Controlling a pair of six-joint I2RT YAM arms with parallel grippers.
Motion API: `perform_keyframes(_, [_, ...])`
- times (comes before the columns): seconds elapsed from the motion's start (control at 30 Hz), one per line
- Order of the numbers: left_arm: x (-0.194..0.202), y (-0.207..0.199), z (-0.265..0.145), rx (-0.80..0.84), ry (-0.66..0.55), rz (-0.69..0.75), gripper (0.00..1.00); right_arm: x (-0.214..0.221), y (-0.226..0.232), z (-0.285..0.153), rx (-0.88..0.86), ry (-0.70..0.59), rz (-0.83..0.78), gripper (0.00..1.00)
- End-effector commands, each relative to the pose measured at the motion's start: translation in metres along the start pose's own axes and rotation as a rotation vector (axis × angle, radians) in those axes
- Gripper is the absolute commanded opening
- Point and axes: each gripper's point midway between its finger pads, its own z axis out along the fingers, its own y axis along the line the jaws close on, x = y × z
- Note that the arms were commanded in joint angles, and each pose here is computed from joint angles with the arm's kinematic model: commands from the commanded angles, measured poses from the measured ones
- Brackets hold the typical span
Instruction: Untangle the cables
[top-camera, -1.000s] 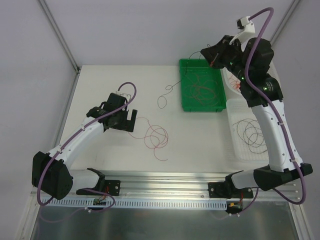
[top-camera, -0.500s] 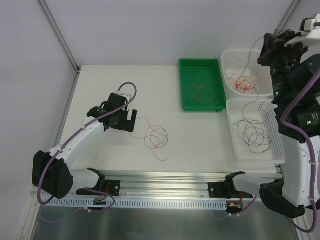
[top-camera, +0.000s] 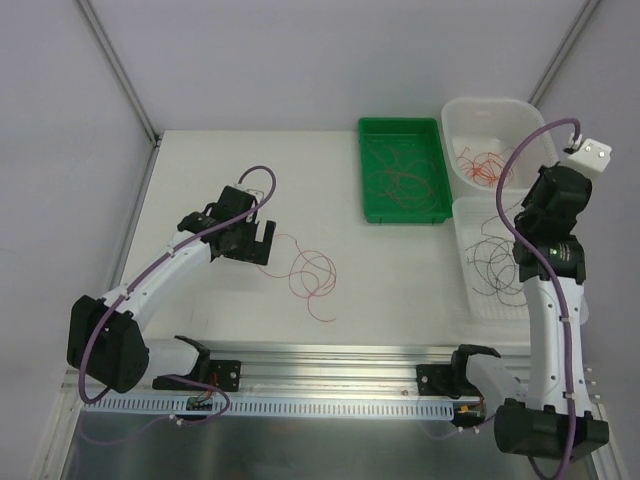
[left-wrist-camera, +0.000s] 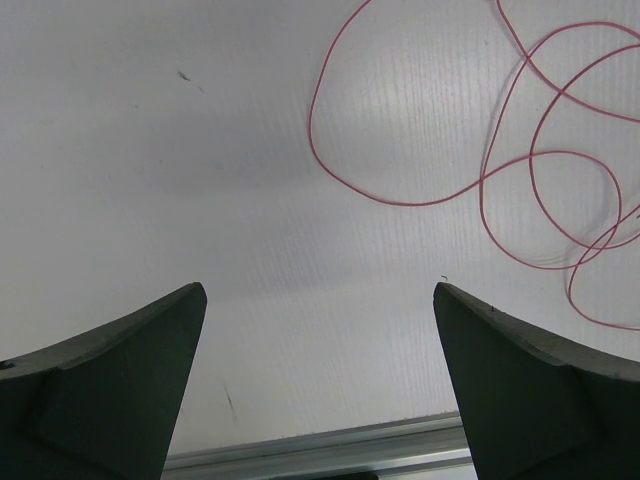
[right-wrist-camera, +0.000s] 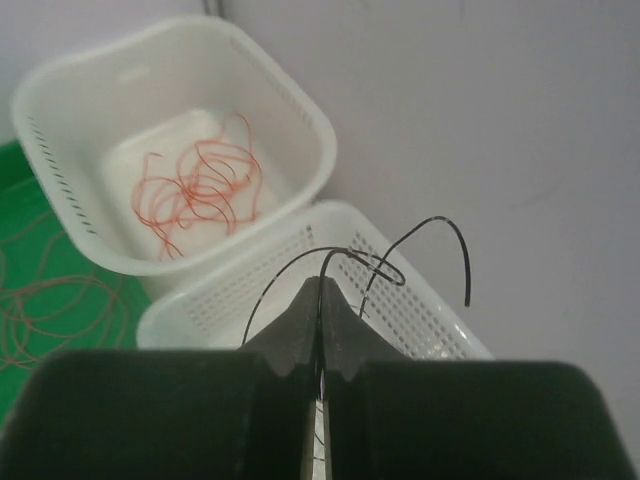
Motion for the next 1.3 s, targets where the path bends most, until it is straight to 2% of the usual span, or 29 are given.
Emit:
perform_keyframes(0.0, [0.003,-0.001,0.003,0.009,0.014,-0.01,0.99,0.031,-0.015,0.009,0.045,0.032,0.154,0.01])
perform_keyframes(0.13, [0.005,-0.001,0.005,0.004,0.021,-0.009,0.99,0.084,-0.024,0.018,0.087,0.155,0.235,0.01])
perform_keyframes(0.3, [0.004,-0.001,0.004,0.004,0.019,-0.01,0.99,0.155,-0.02,0.016,0.123,0.384,0.329,0.01])
perform_keyframes(0.4, [0.003,-0.001,0.003,0.005,0.013,-0.016,0.99,0.21,-0.016,0.01,0.151,0.565,0.334,0.28])
perform_keyframes(0.47, [0.003,-0.001,0.003,0.007,0.013,-0.018,0.99,0.236,-0.017,0.003,0.172,0.664,0.32,0.39])
perform_keyframes(0.5, [0.003,-0.003,0.003,0.013,0.013,-0.021,0.99,0.238,-0.018,0.001,0.167,0.674,0.305,0.53])
perform_keyframes(0.57, [0.004,-0.004,0.004,0.018,0.02,-0.022,0.99,0.226,-0.017,-0.003,0.14,0.647,0.287,0.66])
perform_keyframes(0.6, [0.004,-0.005,0.004,0.024,0.02,-0.024,0.99,0.22,-0.018,-0.005,0.128,0.632,0.275,0.76])
perform_keyframes(0.7, [0.004,-0.007,0.004,0.036,0.022,-0.025,0.99,0.184,-0.009,-0.014,0.038,0.567,0.245,0.88])
perform_keyframes(0.83, [0.003,-0.009,0.004,0.042,0.026,-0.03,0.99,0.152,0.045,-0.038,-0.244,0.528,0.223,0.91])
perform_keyframes(0.97, [0.006,-0.011,0.008,0.05,0.044,-0.036,0.99,0.149,0.116,-0.071,-0.531,0.56,0.2,0.91])
perform_keyframes(1.13, [0.009,-0.013,0.012,0.057,0.067,-0.043,0.99,0.171,0.217,-0.125,-0.833,0.635,0.095,0.87])
perform_keyframes(1.27, [0.009,-0.008,0.014,0.026,0.066,-0.044,0.96,0.207,0.275,-0.151,-0.916,0.715,-0.026,0.78])
